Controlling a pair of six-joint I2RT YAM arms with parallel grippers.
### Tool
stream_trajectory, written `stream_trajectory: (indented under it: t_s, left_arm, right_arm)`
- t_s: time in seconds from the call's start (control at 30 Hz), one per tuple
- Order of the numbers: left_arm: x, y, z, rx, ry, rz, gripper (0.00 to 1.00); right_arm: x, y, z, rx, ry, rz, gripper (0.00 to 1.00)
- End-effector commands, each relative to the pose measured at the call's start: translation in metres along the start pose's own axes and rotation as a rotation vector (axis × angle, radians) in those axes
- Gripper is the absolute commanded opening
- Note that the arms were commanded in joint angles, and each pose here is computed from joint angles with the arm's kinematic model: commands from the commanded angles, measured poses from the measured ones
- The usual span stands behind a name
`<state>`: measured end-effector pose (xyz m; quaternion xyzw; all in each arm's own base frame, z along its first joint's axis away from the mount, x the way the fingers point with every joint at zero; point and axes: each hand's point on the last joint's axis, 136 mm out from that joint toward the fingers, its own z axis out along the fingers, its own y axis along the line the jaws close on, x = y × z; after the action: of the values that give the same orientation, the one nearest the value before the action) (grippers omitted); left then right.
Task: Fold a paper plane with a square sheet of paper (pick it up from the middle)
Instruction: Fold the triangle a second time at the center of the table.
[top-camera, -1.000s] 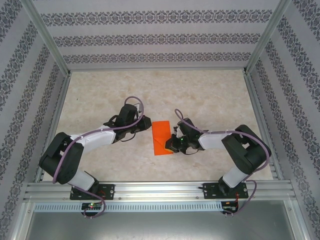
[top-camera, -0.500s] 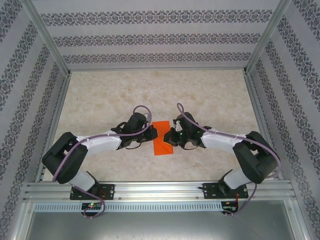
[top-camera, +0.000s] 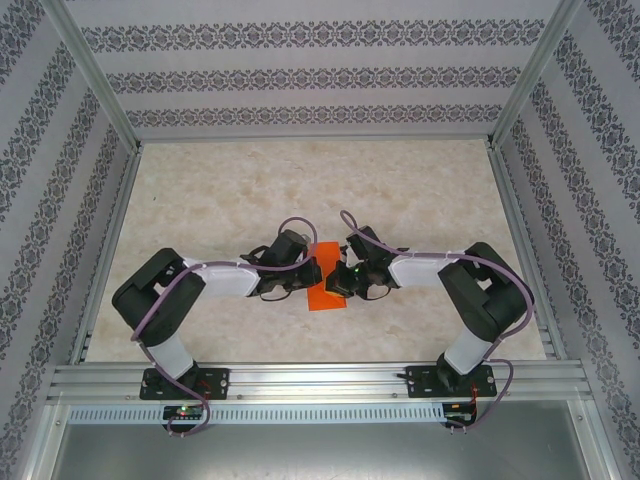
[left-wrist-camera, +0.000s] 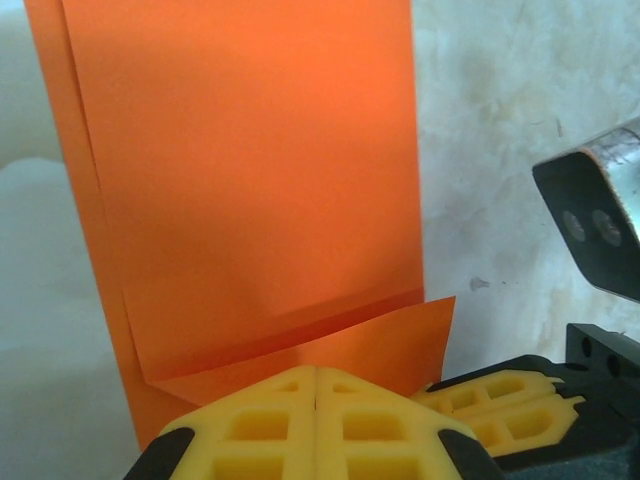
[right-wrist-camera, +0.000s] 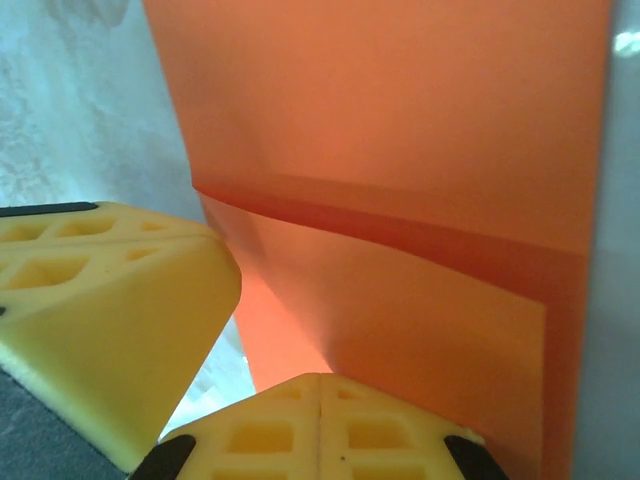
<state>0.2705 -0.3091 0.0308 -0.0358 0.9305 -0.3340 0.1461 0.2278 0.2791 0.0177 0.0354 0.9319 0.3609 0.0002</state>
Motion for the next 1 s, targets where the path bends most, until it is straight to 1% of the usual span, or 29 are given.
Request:
stream_trajectory:
  t_s: [0.0, 0.17, 0.4, 0.5, 0.57, 0.7, 0.97]
  left_arm:
    - [-0.003, -0.005, 0.008, 0.005, -0.012, 0.012, 0.05]
    - [0.004, 0.019, 0.018, -0.065, -0.003, 0.010, 0.05]
    - [0.008, 0.025, 0.015, -0.079, -0.004, 0.005, 0.05]
    - [0.008, 0.027, 0.014, -0.088, -0.004, 0.008, 0.04]
    - [0.008, 0.026, 0.014, -0.086, -0.005, 0.010, 0.04]
    - [0.007, 0.030, 0.013, -0.107, -0.009, 0.008, 0.04]
    - [0.011, 0.043, 0.016, -0.154, -0.007, -0.002, 0.02]
  right_arm:
    - [-0.003, 0.002, 0.001, -0.017, 0.013, -0.022, 0.05]
    - [-0.004, 0.009, -0.003, -0.032, 0.015, -0.029, 0.06]
    - [-0.009, 0.025, -0.002, -0.053, 0.014, -0.059, 0.06]
    - [-0.010, 0.012, 0.004, -0.004, 0.027, -0.041, 0.05]
    - [-0.008, -0.003, 0.008, 0.035, 0.031, -0.027, 0.05]
    - [0.002, -0.027, 0.009, 0.056, 0.049, 0.022, 0.04]
    - [0.023, -0.044, -0.007, 0.050, 0.063, 0.042, 0.05]
